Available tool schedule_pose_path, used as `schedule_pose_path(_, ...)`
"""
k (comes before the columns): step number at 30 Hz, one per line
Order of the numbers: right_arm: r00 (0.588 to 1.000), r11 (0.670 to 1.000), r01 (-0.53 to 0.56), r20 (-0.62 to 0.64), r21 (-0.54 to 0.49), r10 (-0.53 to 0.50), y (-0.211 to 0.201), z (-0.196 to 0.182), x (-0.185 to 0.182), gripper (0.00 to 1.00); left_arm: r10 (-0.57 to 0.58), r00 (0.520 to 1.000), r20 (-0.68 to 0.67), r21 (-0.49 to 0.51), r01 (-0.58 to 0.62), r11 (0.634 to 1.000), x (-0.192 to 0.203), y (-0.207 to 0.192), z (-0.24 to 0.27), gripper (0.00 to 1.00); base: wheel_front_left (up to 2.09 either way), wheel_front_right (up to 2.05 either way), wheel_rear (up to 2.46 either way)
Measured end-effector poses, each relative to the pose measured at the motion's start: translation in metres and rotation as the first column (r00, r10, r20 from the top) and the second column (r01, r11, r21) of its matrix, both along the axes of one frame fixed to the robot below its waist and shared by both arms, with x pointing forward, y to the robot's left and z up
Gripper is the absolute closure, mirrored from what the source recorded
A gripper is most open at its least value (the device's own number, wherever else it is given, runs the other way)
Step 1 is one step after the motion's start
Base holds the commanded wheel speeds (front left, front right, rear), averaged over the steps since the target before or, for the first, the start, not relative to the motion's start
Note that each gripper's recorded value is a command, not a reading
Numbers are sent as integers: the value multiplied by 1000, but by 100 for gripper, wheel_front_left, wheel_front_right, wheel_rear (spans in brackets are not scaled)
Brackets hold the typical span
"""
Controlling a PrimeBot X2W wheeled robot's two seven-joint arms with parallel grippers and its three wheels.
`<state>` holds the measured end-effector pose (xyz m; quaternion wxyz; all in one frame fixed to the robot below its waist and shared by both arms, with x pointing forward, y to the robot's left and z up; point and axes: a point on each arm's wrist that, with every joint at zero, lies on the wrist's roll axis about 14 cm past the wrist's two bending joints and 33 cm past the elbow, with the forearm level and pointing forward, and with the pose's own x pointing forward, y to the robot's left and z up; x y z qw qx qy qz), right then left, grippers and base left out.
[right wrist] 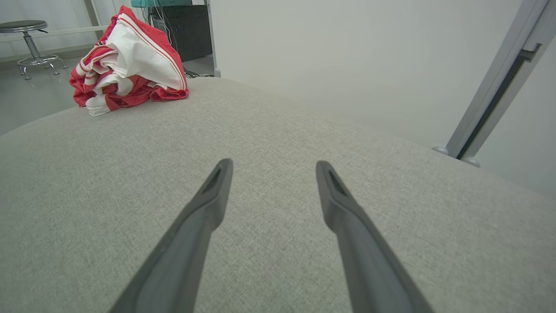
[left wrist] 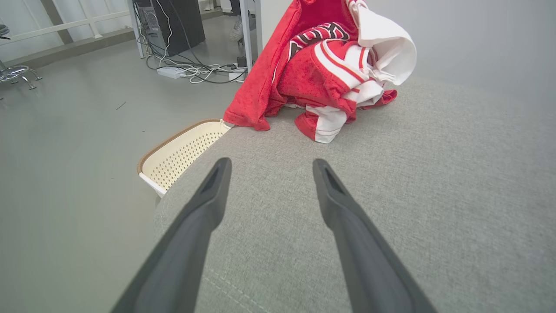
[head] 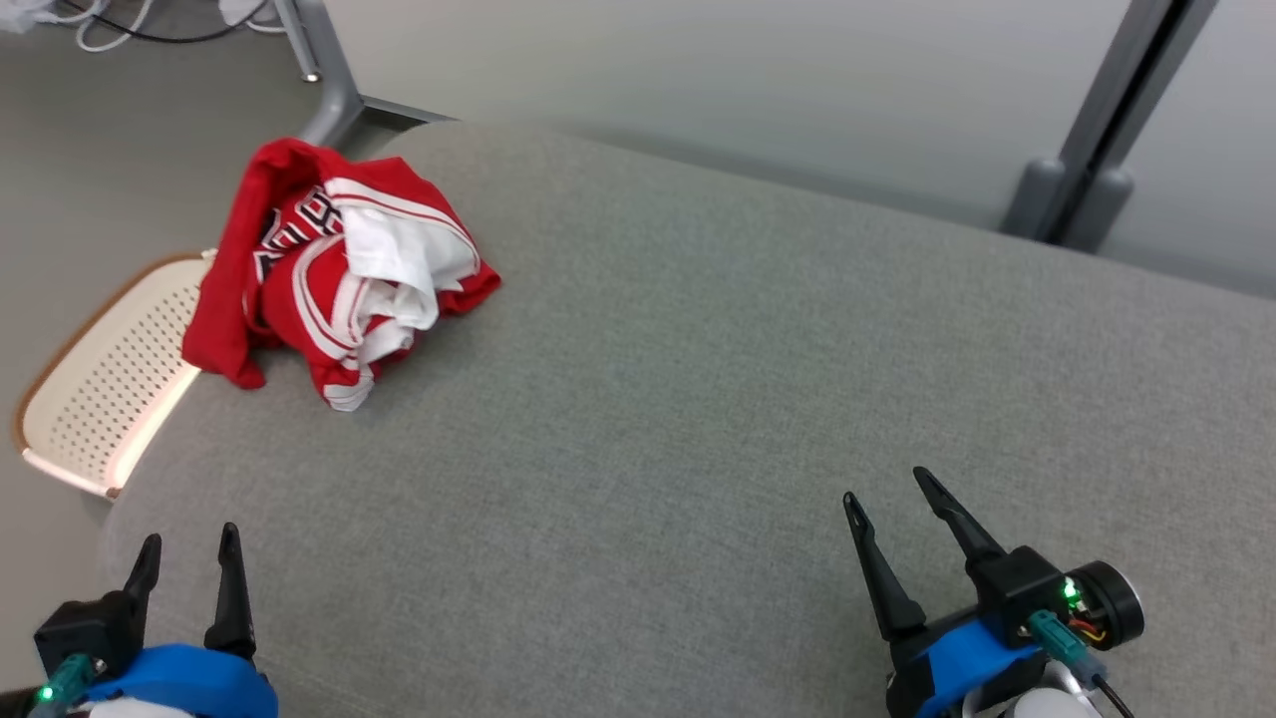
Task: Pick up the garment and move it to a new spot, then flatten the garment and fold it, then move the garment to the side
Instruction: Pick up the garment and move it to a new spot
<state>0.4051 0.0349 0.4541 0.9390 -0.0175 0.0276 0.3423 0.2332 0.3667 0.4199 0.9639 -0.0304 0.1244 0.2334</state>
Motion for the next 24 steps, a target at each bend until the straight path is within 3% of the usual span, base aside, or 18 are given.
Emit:
schedule_pose_path(16,998,1000,25,-49,-9,-26,-9,-46,44,0,-148,984,100,34,145,989,181,35,49,0,0,0,0)
schedule_pose_path(24,995,998,59,-84,-16,-60,-22,-70,58,0,-207,978,-27,86,208,974,230,53,30,0,0,0,0)
